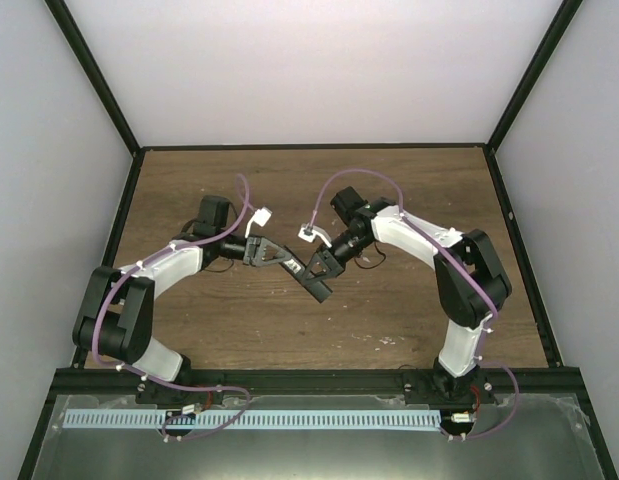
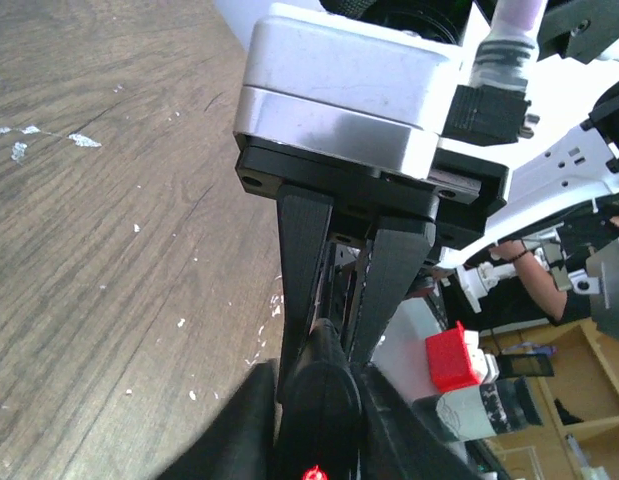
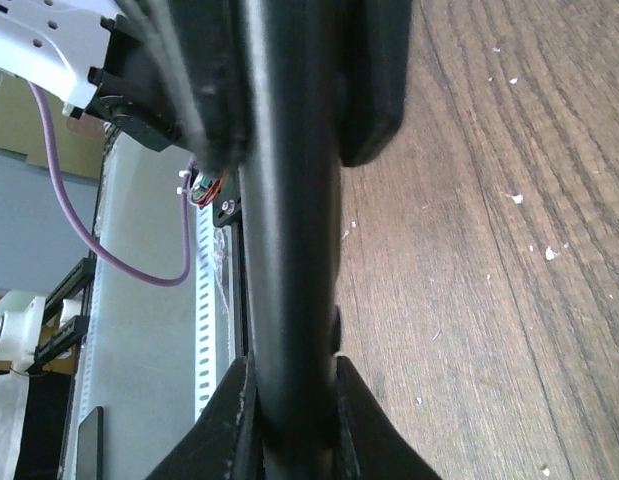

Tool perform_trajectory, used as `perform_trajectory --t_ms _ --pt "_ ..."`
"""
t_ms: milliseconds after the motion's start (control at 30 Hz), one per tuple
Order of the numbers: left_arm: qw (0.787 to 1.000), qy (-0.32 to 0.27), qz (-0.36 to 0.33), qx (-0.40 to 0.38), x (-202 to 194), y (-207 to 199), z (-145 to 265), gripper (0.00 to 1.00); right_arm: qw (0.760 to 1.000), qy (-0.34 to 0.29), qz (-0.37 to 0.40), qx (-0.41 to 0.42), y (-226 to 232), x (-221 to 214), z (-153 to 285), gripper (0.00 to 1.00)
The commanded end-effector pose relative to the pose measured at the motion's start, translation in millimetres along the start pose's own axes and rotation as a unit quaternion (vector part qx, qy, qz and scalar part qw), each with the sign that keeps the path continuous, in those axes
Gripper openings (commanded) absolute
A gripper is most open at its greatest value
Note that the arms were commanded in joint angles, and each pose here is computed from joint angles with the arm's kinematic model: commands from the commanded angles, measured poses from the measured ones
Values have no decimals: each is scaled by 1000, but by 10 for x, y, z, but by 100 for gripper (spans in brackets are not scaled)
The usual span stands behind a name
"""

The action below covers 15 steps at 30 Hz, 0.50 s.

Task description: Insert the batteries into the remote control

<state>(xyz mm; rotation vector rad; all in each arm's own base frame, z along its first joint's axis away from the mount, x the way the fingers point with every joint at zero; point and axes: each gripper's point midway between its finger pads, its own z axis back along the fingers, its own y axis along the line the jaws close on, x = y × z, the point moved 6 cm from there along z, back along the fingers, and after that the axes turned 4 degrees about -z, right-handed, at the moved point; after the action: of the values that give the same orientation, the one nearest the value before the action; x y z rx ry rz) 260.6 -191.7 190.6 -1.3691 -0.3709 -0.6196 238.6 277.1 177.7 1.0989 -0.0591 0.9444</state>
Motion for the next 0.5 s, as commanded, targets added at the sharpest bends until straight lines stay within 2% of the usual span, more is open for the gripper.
perform_trajectory --t_ms 0,67,100,200,367,467 --pt "1000 1 -10 -1 51 -78 4 34 1000 -6 26 -14 28 139 26 1" --pt "1000 0 -11 7 59 -62 4 55 999 -5 26 -24 19 136 36 1" --pt "1000 0 -10 11 59 -54 8 63 999 -4 26 -30 11 135 39 1" --pt "999 -13 -8 30 75 -5 75 79 998 -2 20 -55 -38 106 56 1" --pt "990 -75 13 118 138 158 443 88 987 1 -21 -158 -302 31 160 1" --pt "976 -113 14 185 190 187 669 91 958 9 -67 -280 -561 -18 309 1"
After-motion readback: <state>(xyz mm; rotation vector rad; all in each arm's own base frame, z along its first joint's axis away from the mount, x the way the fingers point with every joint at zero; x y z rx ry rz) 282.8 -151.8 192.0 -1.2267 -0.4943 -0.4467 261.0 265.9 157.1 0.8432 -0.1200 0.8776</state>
